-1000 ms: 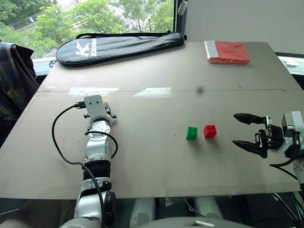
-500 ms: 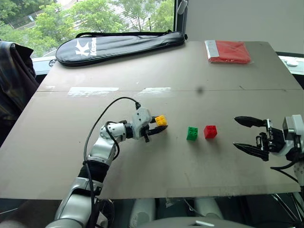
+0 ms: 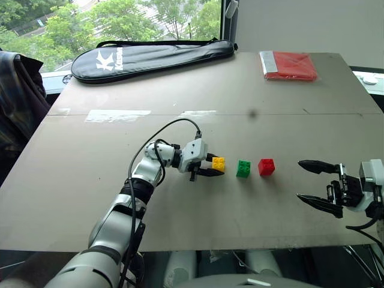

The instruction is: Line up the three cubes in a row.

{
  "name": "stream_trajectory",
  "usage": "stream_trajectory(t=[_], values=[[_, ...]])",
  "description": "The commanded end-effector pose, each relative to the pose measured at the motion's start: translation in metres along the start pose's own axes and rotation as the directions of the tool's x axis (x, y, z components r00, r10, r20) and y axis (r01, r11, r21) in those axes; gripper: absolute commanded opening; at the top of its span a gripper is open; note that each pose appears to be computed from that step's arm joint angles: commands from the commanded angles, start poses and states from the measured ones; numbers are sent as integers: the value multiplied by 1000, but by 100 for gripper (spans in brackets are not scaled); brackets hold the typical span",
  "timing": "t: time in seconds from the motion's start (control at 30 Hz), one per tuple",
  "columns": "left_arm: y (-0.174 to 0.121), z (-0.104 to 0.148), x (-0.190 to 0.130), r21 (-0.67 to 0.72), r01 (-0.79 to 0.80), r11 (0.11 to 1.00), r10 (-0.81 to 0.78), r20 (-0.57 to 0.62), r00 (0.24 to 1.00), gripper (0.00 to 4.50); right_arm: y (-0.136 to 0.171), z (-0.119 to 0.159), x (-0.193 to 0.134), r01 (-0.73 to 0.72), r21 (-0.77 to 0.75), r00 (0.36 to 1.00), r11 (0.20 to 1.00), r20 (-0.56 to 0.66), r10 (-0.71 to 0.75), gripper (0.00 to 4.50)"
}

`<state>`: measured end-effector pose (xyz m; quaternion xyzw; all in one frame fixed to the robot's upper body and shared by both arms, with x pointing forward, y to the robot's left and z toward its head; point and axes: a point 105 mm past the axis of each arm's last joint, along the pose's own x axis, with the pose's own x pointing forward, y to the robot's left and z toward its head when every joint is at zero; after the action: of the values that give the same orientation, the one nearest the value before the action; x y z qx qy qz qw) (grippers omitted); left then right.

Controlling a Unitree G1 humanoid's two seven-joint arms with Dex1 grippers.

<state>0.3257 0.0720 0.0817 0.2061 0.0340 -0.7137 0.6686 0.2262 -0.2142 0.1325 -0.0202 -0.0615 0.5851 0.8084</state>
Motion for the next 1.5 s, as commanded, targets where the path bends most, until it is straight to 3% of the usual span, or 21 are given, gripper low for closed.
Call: stream_trajectory(t=[0.03, 0.37, 0.43, 0.5, 0.6, 0.63, 0.93, 1.03, 1.2, 1.37, 1.5], values=[[-9, -7, 4, -30, 62, 998, -62, -7, 998, 132, -1, 14, -2, 12, -57, 1000, 998, 7, -11, 450], [-8, -10, 5, -63, 47, 997, -47, 1, 999, 132, -4, 19, 3, 16, -70, 1000, 997, 3, -16, 450], [-4, -10, 7, -61, 17, 998, -16, 3, 1000, 235, -5, 21, 5, 14, -72, 1000, 997, 4, -14, 450], [-4, -10, 8, -59, 11, 998, -11, -5, 1000, 294, -5, 22, 7, 11, -71, 1000, 997, 3, -11, 450], [-3, -13, 7, -46, -8, 999, 7, -25, 1000, 427, -4, 23, 8, 10, -67, 1000, 998, 2, -10, 450], [-4, -15, 7, -54, -11, 998, 10, -32, 999, 442, -4, 23, 8, 10, -66, 1000, 998, 2, -10, 450], [-2, 1, -24, -52, -100, 994, 102, 29, 994, 442, -2, 11, 0, 27, -28, 999, 999, -18, -28, 450], [-24, 9, -42, -79, -106, 991, 109, 38, 993, 442, 1, 3, -6, 55, -8, 998, 998, -36, -55, 450], [-67, 5, -63, -170, -196, 966, 190, -51, 980, 442, -2, -16, -16, 121, -7, 988, 993, -99, -121, 450], [-96, -9, -74, -254, -488, 835, 467, -142, 873, 442, -11, -35, -24, 185, 1, 974, 983, -131, -183, 450], [-115, -21, -76, -283, -611, 739, 571, -218, 792, 442, -13, -43, -26, 183, 9, 972, 983, -151, -180, 450]])
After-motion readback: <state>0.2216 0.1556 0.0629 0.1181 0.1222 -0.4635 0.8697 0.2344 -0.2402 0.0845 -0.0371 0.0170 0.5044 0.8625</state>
